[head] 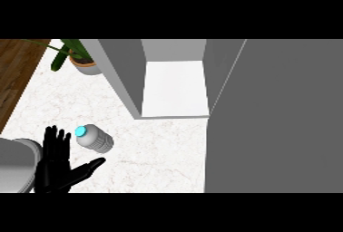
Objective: Pick up the bottled water, place it into the cabinet and close the cabinet
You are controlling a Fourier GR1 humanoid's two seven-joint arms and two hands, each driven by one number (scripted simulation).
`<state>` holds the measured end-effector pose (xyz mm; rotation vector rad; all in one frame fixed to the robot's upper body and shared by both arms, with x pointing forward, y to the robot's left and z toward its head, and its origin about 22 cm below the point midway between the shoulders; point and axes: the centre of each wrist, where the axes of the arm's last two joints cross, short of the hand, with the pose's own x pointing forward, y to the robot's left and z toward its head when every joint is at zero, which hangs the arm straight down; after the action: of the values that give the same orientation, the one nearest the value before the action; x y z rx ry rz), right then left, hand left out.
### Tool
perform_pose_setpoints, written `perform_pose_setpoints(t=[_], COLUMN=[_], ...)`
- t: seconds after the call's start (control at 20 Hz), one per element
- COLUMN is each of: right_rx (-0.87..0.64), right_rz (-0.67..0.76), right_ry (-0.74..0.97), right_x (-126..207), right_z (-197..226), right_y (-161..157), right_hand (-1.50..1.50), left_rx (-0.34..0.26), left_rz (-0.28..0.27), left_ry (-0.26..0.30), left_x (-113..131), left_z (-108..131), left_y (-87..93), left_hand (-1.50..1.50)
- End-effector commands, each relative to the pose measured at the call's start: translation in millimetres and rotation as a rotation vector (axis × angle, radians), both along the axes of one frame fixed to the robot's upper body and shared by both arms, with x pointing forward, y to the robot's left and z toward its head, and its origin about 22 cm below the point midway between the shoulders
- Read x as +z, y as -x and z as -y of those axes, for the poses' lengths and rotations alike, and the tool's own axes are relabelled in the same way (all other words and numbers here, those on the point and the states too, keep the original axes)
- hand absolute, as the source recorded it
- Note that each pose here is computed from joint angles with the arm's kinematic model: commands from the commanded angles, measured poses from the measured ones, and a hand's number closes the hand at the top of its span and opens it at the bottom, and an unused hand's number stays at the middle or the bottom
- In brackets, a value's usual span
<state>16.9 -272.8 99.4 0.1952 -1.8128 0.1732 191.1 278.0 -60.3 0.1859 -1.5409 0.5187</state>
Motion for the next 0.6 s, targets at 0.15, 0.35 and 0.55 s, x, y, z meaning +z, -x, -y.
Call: perform_pose_setpoints(t=[0.15, 0.35, 0.55], right_rx=[0.022, 0.004, -0.013], right_rz=[0.069, 0.082, 0.09], right_ry=[0.017, 0.025, 0.021], right_x=[36, 44, 38], right_z=[1, 0, 1], right_y=[7, 13, 8], right_hand=[-1.5, -1.5, -1.5], left_rx=[0.02, 0.041, 0.046], left_rz=[-0.008, -0.021, -0.013], left_ry=[0.004, 0.006, -0.006], left_x=[-35, -61, -62], left_z=[-4, 2, 10], left_y=[-24.9, -10.4, -25.7], left_hand=[-1.5, -1.5, -1.5])
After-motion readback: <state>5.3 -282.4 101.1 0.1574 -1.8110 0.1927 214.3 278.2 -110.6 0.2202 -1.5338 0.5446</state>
